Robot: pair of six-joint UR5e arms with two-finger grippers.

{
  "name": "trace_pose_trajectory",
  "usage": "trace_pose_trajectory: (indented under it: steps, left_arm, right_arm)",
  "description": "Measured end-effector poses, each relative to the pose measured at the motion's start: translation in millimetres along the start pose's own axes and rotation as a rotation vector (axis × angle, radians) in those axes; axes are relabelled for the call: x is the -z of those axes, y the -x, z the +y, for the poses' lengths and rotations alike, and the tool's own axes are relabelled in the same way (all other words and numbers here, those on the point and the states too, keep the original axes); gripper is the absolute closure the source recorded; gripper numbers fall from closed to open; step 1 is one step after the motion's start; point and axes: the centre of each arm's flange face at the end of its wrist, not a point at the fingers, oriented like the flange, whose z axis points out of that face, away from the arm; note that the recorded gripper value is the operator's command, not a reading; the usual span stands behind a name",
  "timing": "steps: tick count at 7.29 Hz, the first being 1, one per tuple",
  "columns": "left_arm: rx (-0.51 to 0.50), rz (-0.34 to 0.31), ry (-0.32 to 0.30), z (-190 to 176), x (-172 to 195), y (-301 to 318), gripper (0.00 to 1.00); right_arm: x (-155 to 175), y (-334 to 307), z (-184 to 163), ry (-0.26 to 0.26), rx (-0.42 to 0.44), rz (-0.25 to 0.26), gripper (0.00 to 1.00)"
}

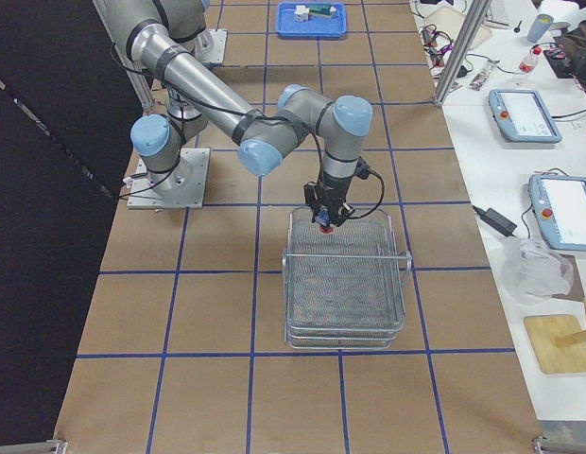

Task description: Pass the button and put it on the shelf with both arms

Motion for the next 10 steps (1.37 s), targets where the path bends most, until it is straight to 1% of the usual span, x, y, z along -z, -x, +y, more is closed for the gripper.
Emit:
trace_pose_trajectory:
  steps: [1, 2, 3, 5, 6, 7, 8, 9, 10]
  left_arm:
    - [0.0, 0.0, 0.0, -0.1, -0.3, 0.2, 0.0]
    - [0.0, 0.001, 0.0, -0.2, -0.5, 0.3, 0.0]
    - [0.003, 0.001, -0.011, -1.5, 1.2, 1.9, 0.0]
    - [0.021, -0.003, -0.081, -8.9, 9.5, 8.8, 0.0]
    - [0.028, -0.005, -0.097, -10.1, 11.1, 10.2, 0.0]
    - [0.032, -0.005, -0.102, -10.3, 11.7, 11.0, 0.0]
    - [0.033, -0.003, -0.104, -10.4, 11.9, 11.4, 0.0]
    - [0.033, -0.002, -0.105, -10.3, 12.0, 11.6, 0.0]
    - [0.032, -0.002, -0.105, -10.3, 12.0, 11.7, 0.0]
  right_arm:
    - [-5.2, -2.4, -1.7, 0.0, 0.0, -0.003, 0.12]
    - [-7.2, -3.1, -2.9, -0.001, 0.002, -0.005, 0.0]
    - [-7.6, -3.1, -3.9, -0.002, 0.003, -0.005, 0.0]
    - [-4.8, -2.0, -3.4, 0.003, 0.005, -0.003, 0.0]
    - [2.4, 0.8, -1.8, 0.003, 0.005, 0.004, 0.0]
    - [19.2, 9.5, 0.0, -0.008, 0.005, 0.011, 0.0]
    - [44.6, 28.1, -1.9, -0.047, -0.022, 0.005, 0.0]
    - [68.3, 53.5, -13.3, -0.107, -0.112, -0.03, 0.0]
    - [90.4, 82.0, -38.7, -0.157, -0.224, -0.07, 0.0]
